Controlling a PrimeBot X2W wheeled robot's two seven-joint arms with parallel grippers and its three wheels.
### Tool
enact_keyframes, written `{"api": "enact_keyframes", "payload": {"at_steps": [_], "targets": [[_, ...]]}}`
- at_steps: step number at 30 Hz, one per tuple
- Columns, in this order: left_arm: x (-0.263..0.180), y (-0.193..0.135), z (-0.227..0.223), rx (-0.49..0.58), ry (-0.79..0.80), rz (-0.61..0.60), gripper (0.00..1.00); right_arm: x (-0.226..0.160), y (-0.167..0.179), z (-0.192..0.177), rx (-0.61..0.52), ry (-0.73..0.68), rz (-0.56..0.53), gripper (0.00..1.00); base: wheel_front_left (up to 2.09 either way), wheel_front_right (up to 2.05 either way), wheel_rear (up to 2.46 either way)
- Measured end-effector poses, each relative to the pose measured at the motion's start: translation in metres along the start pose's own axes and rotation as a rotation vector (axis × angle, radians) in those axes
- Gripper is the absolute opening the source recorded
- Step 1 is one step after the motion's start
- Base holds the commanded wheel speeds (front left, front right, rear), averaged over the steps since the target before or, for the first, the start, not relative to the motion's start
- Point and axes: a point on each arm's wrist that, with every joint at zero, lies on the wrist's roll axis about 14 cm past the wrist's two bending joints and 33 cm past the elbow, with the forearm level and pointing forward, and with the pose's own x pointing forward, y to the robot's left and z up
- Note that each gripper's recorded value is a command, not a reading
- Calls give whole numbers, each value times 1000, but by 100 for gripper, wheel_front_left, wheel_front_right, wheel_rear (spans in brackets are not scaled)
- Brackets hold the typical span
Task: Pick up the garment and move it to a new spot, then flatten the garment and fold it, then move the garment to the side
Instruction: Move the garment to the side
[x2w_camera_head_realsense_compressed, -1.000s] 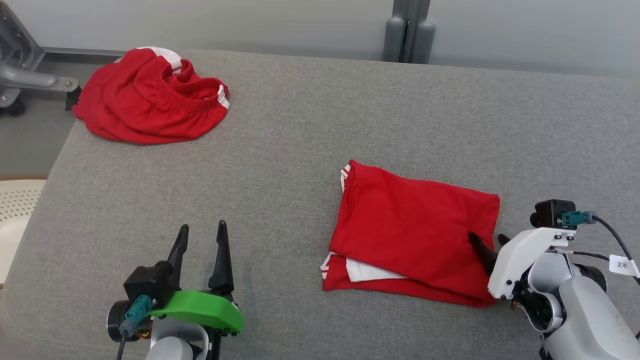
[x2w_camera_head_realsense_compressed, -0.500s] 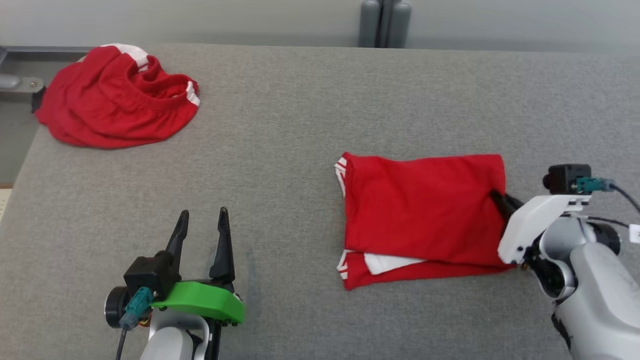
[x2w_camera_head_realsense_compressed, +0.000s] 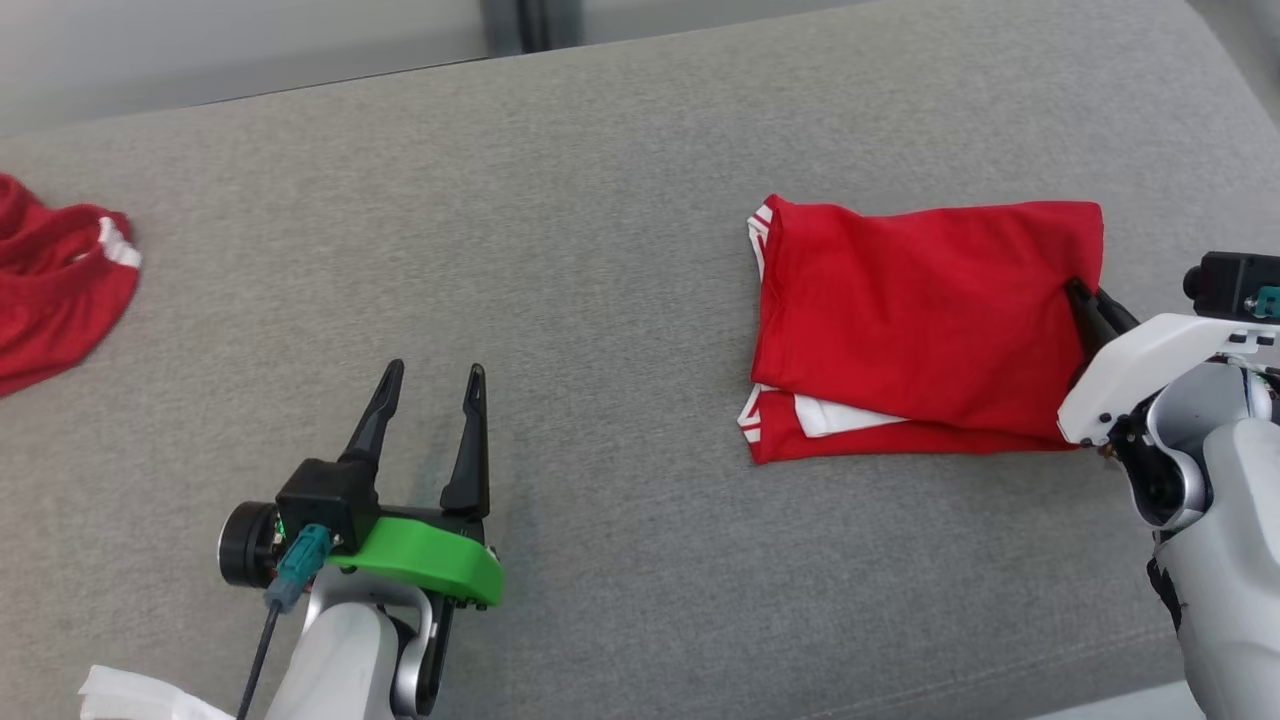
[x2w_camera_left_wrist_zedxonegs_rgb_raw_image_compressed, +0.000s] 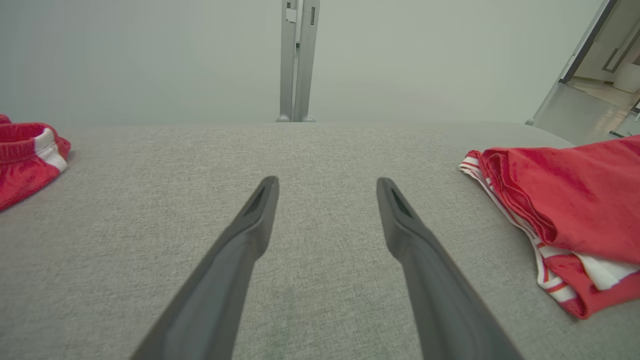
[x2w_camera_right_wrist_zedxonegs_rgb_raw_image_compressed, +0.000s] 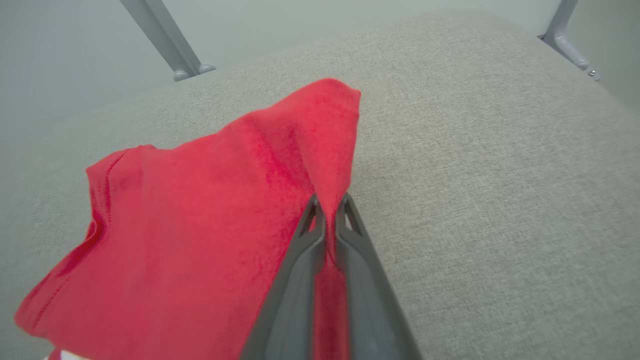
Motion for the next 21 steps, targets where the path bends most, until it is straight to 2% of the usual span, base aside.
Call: {"api": "enact_keyframes", "payload": {"at_steps": [7, 10, 15, 21], "targets": [[26, -45, -19, -20, 40, -143, 100, -17, -36, -5, 22, -15, -101, 0, 0, 0, 0], [30, -51, -25, -29, 51, -165, 100, -16, -43, -6, 13, -21, -121, 0, 0, 0, 0], [29, -39, -26, -24, 52, -128, 100, -1, -32, -3, -16, -21, -92, 0, 0, 0, 0], [20, -13, -16, -7, 29, -56, 100, 25, -22, 22, -90, -48, -68, 0, 0, 0, 0]]}}
